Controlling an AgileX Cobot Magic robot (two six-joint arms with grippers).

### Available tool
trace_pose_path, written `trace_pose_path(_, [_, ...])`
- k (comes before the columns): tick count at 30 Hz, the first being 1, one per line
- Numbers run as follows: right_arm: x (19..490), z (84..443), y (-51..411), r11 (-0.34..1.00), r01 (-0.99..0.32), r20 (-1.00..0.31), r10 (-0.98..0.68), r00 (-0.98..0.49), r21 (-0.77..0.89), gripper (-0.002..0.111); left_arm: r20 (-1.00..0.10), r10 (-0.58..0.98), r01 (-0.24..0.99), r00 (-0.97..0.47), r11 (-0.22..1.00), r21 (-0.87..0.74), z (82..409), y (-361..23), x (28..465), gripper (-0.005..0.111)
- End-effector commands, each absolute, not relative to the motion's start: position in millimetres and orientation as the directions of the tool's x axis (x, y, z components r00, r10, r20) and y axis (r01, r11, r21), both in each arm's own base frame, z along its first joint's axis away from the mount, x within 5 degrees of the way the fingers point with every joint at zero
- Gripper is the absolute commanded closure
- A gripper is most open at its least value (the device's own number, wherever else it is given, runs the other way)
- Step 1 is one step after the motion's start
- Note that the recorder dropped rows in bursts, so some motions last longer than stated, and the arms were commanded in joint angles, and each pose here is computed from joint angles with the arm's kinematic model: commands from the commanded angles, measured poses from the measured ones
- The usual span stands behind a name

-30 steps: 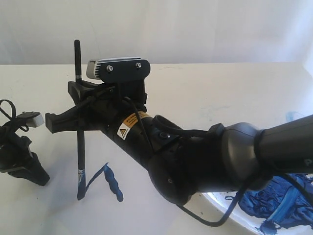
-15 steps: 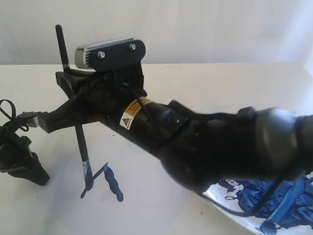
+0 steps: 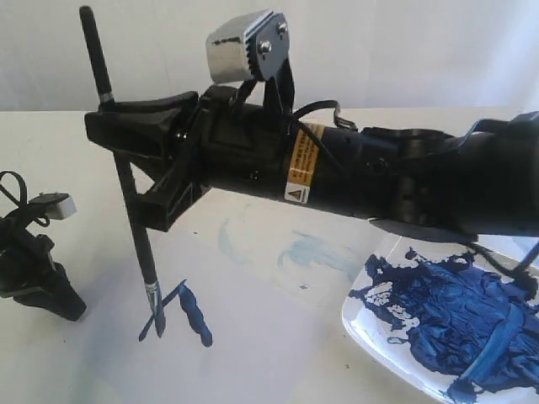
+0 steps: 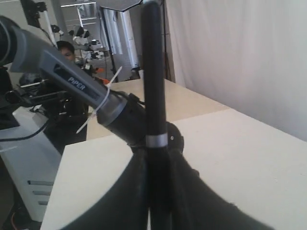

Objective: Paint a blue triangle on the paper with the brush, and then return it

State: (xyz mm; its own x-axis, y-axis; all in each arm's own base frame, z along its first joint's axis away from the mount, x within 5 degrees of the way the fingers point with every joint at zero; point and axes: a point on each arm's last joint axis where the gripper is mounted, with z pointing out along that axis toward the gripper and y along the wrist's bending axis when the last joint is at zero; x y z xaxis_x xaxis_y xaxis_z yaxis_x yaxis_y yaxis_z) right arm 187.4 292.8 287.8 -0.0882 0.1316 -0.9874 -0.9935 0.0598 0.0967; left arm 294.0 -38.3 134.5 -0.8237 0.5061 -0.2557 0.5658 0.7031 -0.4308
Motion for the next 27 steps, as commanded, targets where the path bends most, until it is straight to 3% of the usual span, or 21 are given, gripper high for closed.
trace_pose_path(1, [191,268,299,0.008,-0.995,-0.984,0.153,-0.094,0.097,0.108,-0.244,0.496,0.549,-0.833,0.694,-0.465,134,-40,290,0.107])
trace_pose_path(6, [200,256,304,0.037,-0.992,-0.968,0.226,-0.111,0.122,0.108,-0.246,0.498,0.552,-0.831,0.693,-0.464,134,-40,290,0.107])
trace_pose_path(27, [219,226,322,0.061,-0.983,-0.964,0.212,-0.159,0.175,0.108,-0.246,0.498,0.552,-0.832,0.694,-0.462,134,-39,290,0.107])
